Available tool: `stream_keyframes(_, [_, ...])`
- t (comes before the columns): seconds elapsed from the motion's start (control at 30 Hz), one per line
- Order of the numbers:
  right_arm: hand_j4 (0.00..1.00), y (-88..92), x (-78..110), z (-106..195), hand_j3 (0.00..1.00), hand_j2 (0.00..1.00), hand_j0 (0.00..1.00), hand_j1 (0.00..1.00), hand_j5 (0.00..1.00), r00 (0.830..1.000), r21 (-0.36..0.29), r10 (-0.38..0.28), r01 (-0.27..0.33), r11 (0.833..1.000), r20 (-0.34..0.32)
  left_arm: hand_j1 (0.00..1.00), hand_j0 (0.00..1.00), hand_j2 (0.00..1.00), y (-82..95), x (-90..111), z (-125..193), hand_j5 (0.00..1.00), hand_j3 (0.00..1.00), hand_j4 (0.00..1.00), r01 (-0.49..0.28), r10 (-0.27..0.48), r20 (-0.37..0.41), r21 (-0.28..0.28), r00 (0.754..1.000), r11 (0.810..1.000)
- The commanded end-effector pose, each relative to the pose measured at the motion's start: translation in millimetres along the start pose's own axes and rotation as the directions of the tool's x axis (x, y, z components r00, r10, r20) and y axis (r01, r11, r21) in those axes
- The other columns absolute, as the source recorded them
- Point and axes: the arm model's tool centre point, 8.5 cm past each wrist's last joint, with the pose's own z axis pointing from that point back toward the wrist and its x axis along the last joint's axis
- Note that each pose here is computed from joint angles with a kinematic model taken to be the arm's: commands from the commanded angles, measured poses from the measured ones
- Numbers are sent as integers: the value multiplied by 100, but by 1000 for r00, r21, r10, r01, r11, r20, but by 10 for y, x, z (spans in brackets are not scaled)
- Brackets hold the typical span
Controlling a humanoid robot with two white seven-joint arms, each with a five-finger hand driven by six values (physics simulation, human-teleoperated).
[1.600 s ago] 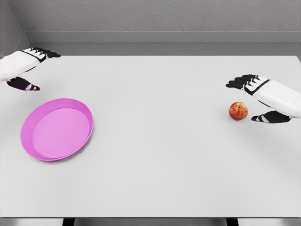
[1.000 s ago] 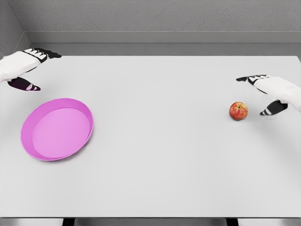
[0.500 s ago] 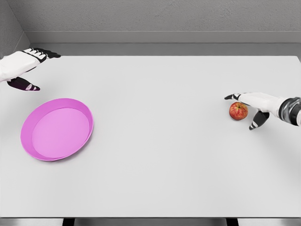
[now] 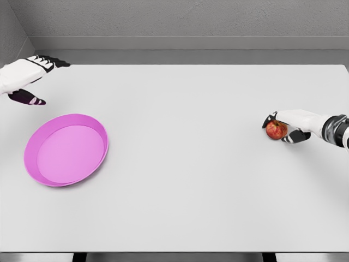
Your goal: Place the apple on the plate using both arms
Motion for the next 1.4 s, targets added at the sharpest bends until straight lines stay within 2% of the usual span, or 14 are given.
stream_keyframes(0.0, [48, 18, -1, -3, 48, 48, 48, 48, 48, 1000, 10, -1, 1, 1000, -1, 100, 100, 100, 19, -6, 5, 100, 100, 100, -3, 3, -2, 6, 1000, 1000])
stream_keyframes(0.27, [45, -37, 42, 10, 45, 45, 45, 45, 45, 1000, -2, 8, -8, 1000, 11, 100, 100, 100, 11, -6, 7, 100, 100, 100, -4, 4, -2, 5, 1000, 1000])
stream_keyframes(0.47, [45, -179, 114, 63, 45, 45, 45, 45, 45, 999, -34, 27, -26, 999, 30, 100, 100, 100, 11, -6, 7, 100, 100, 100, -4, 4, -2, 5, 1000, 1000])
stream_keyframes(0.57, [45, -250, 251, 103, 45, 45, 45, 45, 45, 997, -55, 49, -45, 997, 65, 100, 100, 100, 11, -6, 7, 100, 100, 100, -4, 4, -2, 5, 1000, 1000])
stream_keyframes(0.67, [45, -273, 503, 141, 45, 45, 45, 45, 45, 987, -75, 84, -75, 994, 133, 100, 100, 100, 13, -10, 12, 100, 100, 100, -3, 3, -3, 5, 1000, 1000])
stream_keyframes(0.77, [45, -269, 671, 91, 45, 45, 45, 45, 45, 971, -84, 107, -91, 992, 212, 100, 100, 100, 18, -10, 16, 100, 100, 100, -2, 2, -3, 5, 1000, 1000])
stream_keyframes(0.8, [45, -282, 802, 43, 45, 45, 45, 45, 45, 961, -93, 113, -92, 991, 253, 100, 100, 100, 18, -10, 16, 100, 100, 100, -2, 2, -3, 5, 1000, 1000])
stream_keyframes(0.9, [45, -266, 1028, -45, 45, 45, 45, 45, 45, 940, -101, 115, -87, 991, 320, 100, 100, 100, 25, -10, 15, 100, 100, 100, -1, 1, -3, 6, 1000, 1000])
stream_keyframes(0.97, [45, -233, 1209, -106, 45, 45, 45, 45, 45, 920, -83, 116, -92, 992, 374, 100, 100, 100, 23, -14, 17, 100, 100, 100, -2, 2, -4, 5, 1000, 1000])
stream_keyframes(1.07, [45, -205, 1512, -183, 45, 45, 45, 45, 45, 879, -88, 120, -90, 992, 461, 100, 100, 100, 25, -19, 22, 100, 100, 100, -1, 1, -5, 5, 1000, 1000])
stream_keyframes(1.27, [46, -146, 1875, -263, 46, 46, 46, 46, 46, 826, -90, 118, -82, 993, 551, 100, 100, 100, 18, -10, 16, 100, 100, 100, -2, 2, -3, 5, 1000, 1000])
stream_keyframes(1.33, [46, -84, 2084, -304, 46, 46, 46, 46, 46, 798, -58, 110, -93, 994, 593, 100, 100, 100, 18, -10, 16, 100, 100, 100, -2, 2, -3, 5, 1000, 1000])
stream_keyframes(1.37, [46, -95, 2124, -306, 46, 46, 46, 46, 46, 793, -61, 113, -96, 994, 599, 100, 100, 100, 16, -14, 18, 100, 100, 100, -2, 2, -4, 4, 1000, 1000])
